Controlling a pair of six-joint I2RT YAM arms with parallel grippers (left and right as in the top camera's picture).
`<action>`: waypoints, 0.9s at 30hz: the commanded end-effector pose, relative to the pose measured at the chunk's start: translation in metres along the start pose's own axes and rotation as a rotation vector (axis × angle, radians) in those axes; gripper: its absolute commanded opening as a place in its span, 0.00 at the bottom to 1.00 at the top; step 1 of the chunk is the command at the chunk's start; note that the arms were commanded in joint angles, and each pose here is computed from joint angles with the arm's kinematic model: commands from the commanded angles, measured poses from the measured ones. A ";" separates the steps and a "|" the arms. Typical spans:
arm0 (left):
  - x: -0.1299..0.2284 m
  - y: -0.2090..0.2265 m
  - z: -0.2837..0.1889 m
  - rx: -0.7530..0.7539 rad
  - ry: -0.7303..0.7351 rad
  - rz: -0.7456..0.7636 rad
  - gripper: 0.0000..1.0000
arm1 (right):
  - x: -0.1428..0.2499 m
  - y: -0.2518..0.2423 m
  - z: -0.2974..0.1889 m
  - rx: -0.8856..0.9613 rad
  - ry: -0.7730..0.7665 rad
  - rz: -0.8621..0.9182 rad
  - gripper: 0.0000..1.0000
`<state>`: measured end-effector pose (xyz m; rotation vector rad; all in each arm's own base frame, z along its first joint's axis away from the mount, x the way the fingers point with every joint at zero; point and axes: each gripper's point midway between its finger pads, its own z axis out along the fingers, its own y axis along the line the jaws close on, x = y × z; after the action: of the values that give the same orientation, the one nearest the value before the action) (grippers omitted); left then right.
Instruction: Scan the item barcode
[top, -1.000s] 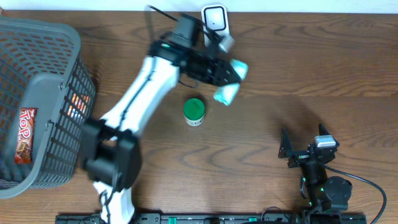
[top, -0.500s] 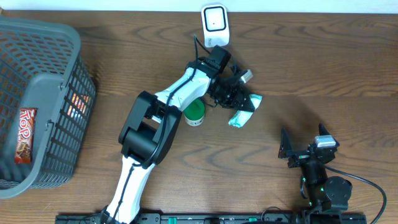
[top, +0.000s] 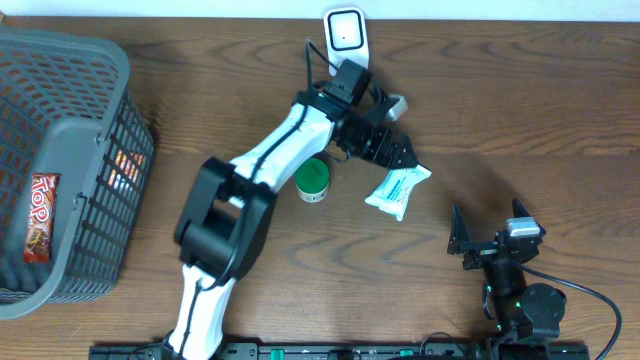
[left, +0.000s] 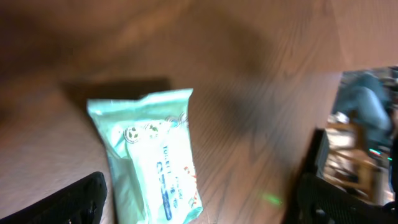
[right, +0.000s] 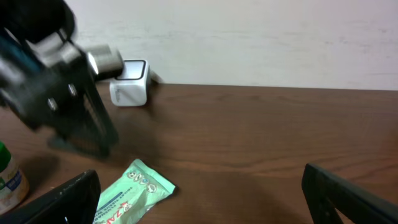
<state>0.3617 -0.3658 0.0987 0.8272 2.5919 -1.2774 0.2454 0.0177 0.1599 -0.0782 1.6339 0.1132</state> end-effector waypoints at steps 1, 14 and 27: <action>-0.035 -0.020 -0.056 -0.183 -0.154 0.127 0.98 | 0.002 0.001 0.000 -0.005 0.007 0.014 0.99; -0.023 -0.036 -0.405 -1.018 -0.811 0.033 0.98 | 0.002 0.001 0.000 -0.005 0.007 0.014 0.99; 0.180 0.061 -0.586 -1.161 -1.165 -0.926 0.98 | 0.002 0.001 0.000 -0.004 0.007 0.014 0.99</action>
<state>0.3143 0.1763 0.3729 -0.9359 1.9921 0.1228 0.2454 0.0177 0.1600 -0.0779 1.6336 0.1134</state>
